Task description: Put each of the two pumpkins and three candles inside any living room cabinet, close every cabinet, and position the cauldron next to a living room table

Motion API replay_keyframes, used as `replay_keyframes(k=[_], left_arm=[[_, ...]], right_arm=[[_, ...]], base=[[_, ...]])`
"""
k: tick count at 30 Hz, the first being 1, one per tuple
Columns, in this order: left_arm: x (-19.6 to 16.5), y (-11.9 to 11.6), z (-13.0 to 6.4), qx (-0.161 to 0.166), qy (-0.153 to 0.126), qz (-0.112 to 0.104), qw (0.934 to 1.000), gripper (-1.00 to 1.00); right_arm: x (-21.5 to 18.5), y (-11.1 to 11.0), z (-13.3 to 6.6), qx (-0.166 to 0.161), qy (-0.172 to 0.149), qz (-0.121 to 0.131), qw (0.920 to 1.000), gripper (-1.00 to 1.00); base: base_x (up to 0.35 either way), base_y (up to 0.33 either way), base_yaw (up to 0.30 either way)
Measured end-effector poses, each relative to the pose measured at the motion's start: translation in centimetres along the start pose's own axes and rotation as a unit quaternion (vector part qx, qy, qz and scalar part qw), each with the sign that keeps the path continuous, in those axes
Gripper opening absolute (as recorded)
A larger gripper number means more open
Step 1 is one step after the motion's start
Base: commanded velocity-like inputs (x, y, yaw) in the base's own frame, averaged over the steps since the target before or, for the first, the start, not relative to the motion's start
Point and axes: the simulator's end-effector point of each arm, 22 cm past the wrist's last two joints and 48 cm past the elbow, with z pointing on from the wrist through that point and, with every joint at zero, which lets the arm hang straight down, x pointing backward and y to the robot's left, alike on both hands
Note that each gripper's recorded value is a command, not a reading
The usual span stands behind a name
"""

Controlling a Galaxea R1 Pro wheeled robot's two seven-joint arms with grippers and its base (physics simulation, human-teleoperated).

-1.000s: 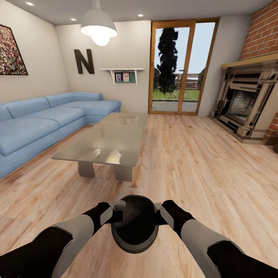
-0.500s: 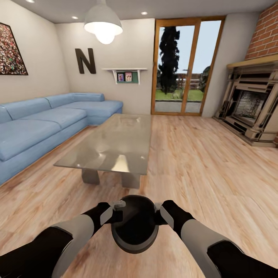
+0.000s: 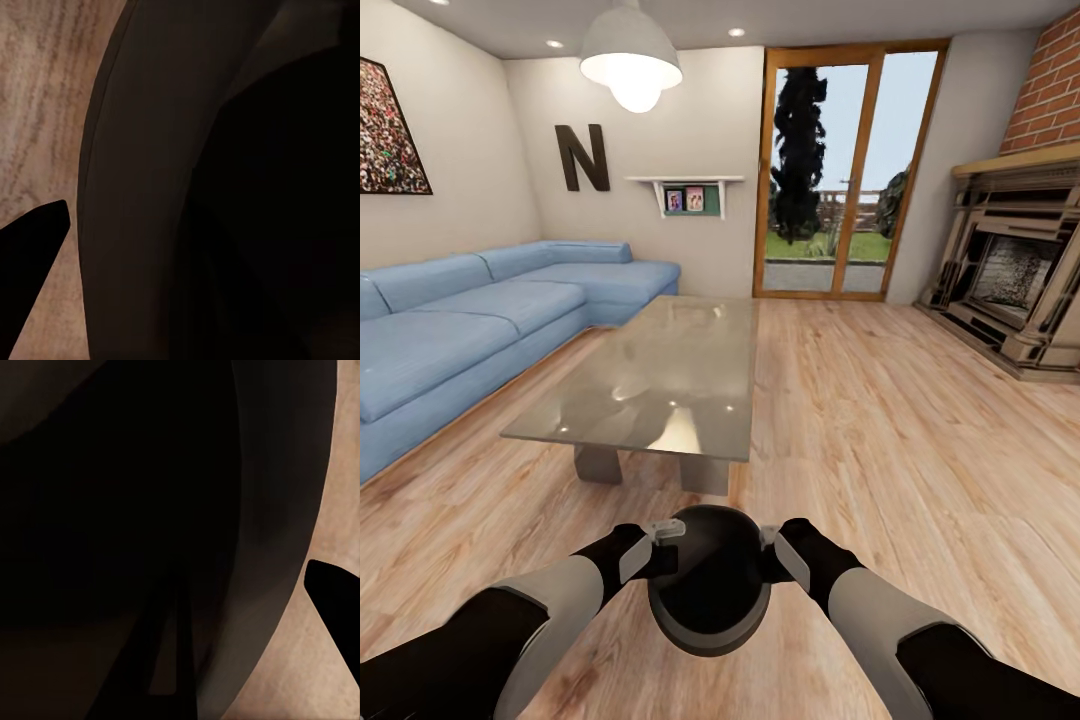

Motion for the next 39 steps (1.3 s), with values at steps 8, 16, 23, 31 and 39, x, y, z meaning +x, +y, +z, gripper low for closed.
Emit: replay_keyframes(k=[8, 16, 23, 31, 39], left_arm=[[0.0, 0.0, 0.0, 0.000, 0.000, 0.000, 1.0000, -1.00], [0.0, 0.0, 0.0, 0.000, 0.000, 0.000, 1.0000, -1.00], [0.0, 0.0, 0.0, 0.000, 0.000, 0.000, 1.0000, -1.00], [0.7, 0.2, 0.8, -0.001, 0.009, -0.001, 1.0000, -1.00], [2.0, 0.5, 2.2, -0.002, 0.025, -0.003, 0.9997, -1.00]], right_arm=[[0.0, 0.0, 0.0, 0.000, 0.000, 0.000, 1.0000, -1.00], [0.0, 0.0, 0.0, 0.000, 0.000, 0.000, 1.0000, -1.00], [0.0, 0.0, 0.0, 0.000, 0.000, 0.000, 1.0000, -1.00], [0.6, -0.2, 0.8, -0.001, 0.009, 0.002, 1.0000, -1.00], [1.7, -0.5, 2.3, -0.002, 0.024, 0.006, 0.9997, -1.00]], base=[[0.000, 0.000, 0.000], [0.041, 0.000, 0.000], [0.002, 0.000, 0.000], [0.000, 0.000, 0.000], [0.000, 0.000, 0.000]])
